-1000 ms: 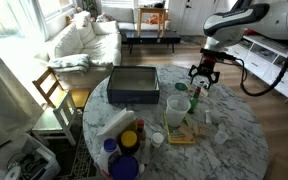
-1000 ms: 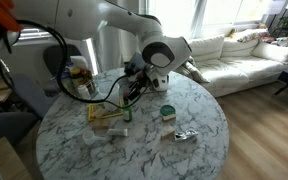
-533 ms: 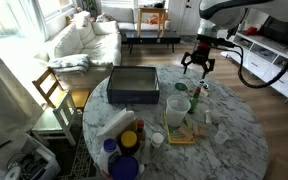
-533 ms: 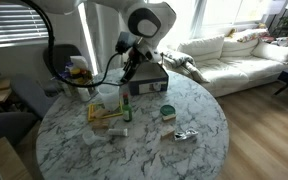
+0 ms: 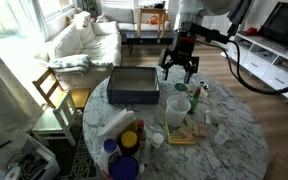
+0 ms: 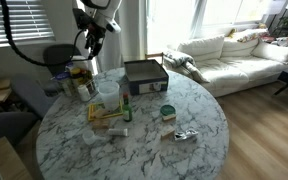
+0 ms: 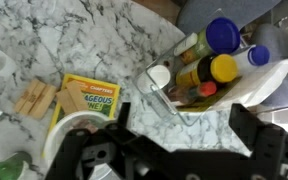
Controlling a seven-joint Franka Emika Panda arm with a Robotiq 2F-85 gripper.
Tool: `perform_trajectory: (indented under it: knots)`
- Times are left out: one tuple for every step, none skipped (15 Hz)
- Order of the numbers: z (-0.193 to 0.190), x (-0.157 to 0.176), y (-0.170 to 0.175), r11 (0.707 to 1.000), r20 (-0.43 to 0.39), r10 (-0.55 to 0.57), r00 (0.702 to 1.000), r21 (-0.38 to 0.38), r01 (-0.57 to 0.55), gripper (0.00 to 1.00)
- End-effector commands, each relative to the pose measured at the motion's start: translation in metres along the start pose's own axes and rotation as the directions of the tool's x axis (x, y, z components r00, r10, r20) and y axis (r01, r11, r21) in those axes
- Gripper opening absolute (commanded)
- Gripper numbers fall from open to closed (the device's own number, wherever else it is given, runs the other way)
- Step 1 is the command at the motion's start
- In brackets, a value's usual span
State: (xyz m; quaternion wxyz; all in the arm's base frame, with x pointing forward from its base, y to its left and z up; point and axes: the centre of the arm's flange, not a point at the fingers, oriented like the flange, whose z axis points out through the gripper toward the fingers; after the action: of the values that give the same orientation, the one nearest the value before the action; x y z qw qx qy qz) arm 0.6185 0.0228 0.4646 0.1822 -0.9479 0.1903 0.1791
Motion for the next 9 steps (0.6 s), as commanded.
perform_trajectory:
  knots:
    - [0.012,-0.012,-0.017,0.998,-0.009,-0.056,0.998,-0.004,0.056,1.0]
    - [0.023,-0.024,-0.031,0.995,-0.016,-0.095,0.995,-0.008,0.095,1.0]
    - [0.03,-0.032,-0.038,0.993,-0.019,-0.116,0.993,-0.013,0.116,1.0]
    - [0.033,-0.037,-0.039,0.992,-0.018,-0.126,0.992,-0.015,0.126,1.0]
    - [0.033,-0.038,-0.037,0.992,-0.018,-0.129,0.991,-0.015,0.129,1.0]
    - [0.031,-0.038,-0.034,0.992,-0.02,-0.129,0.991,-0.013,0.128,1.0]
    - [0.03,-0.037,-0.031,0.992,-0.021,-0.129,0.991,-0.011,0.129,1.0]
    - [0.03,-0.036,-0.029,0.991,-0.021,-0.13,0.991,-0.011,0.13,1.0]
    - [0.038,-0.042,-0.035,0.984,-0.007,-0.179,0.984,0.001,0.179,1.0]
